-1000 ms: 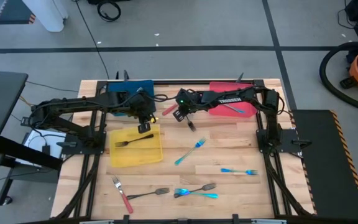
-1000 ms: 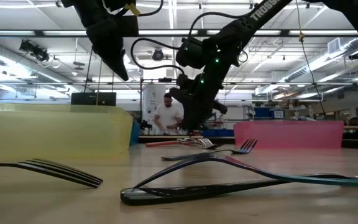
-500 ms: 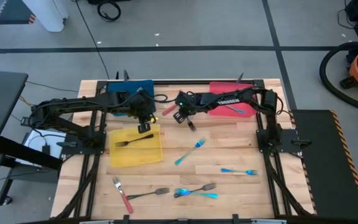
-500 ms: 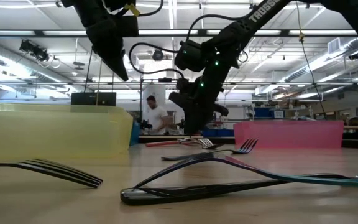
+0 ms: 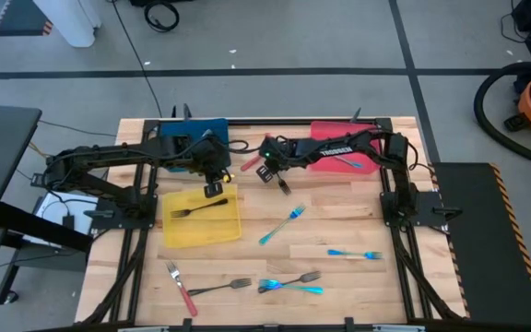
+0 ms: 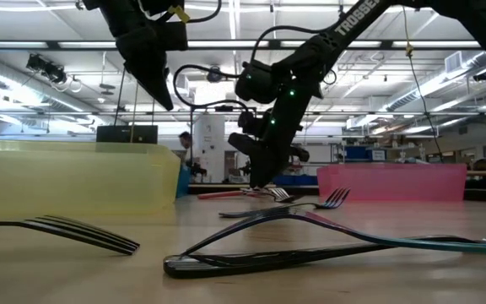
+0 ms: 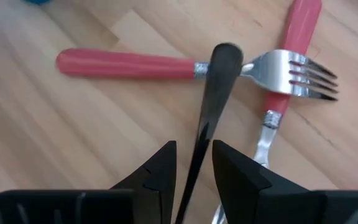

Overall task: Sort silverware by color (type)
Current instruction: Put the top black fork into the yellow bin

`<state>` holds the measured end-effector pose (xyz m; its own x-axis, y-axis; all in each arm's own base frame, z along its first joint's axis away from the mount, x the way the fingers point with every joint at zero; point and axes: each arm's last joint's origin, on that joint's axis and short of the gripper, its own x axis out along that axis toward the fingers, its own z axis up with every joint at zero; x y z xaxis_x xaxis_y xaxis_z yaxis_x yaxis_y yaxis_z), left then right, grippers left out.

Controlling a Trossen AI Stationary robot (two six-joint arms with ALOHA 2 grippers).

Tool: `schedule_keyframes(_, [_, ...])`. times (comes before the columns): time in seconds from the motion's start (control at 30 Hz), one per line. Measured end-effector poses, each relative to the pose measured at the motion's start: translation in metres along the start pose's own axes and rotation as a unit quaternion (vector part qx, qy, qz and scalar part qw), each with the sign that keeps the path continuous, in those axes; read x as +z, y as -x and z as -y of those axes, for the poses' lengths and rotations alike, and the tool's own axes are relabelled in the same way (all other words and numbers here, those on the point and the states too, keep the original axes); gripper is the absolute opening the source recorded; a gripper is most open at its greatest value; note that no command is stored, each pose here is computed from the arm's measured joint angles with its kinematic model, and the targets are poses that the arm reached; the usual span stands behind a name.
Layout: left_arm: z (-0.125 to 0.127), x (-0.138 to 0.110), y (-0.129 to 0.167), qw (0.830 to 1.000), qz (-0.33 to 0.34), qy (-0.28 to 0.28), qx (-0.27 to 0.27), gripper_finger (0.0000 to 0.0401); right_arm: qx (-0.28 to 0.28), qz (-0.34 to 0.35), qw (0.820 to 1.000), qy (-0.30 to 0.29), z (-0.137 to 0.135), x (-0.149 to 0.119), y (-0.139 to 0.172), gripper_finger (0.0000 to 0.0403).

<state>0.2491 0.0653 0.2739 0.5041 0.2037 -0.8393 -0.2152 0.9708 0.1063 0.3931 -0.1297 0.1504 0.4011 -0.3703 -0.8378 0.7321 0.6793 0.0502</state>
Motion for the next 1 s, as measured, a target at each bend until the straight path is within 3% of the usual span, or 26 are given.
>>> schedule_keyframes(0.47, [0.0,0.0,0.0,1.0,-0.001,-0.001,0.0,0.0089,0.004,-0.012,1.0,0.0,0.0,-0.006,-0.021,0.0108])
schedule_keyframes(0.77, [0.0,0.0,0.0,1.0,-0.001,-0.001,0.0,0.0089,0.001,-0.007,1.0,0.009,0.0,-0.006,-0.021,0.0024])
schedule_keyframes(1.0, [0.0,0.0,0.0,1.0,-0.001,0.0,0.0,0.0089,0.009,0.009,1.0,0.019,0.001,0.002,-0.003,0.0028])
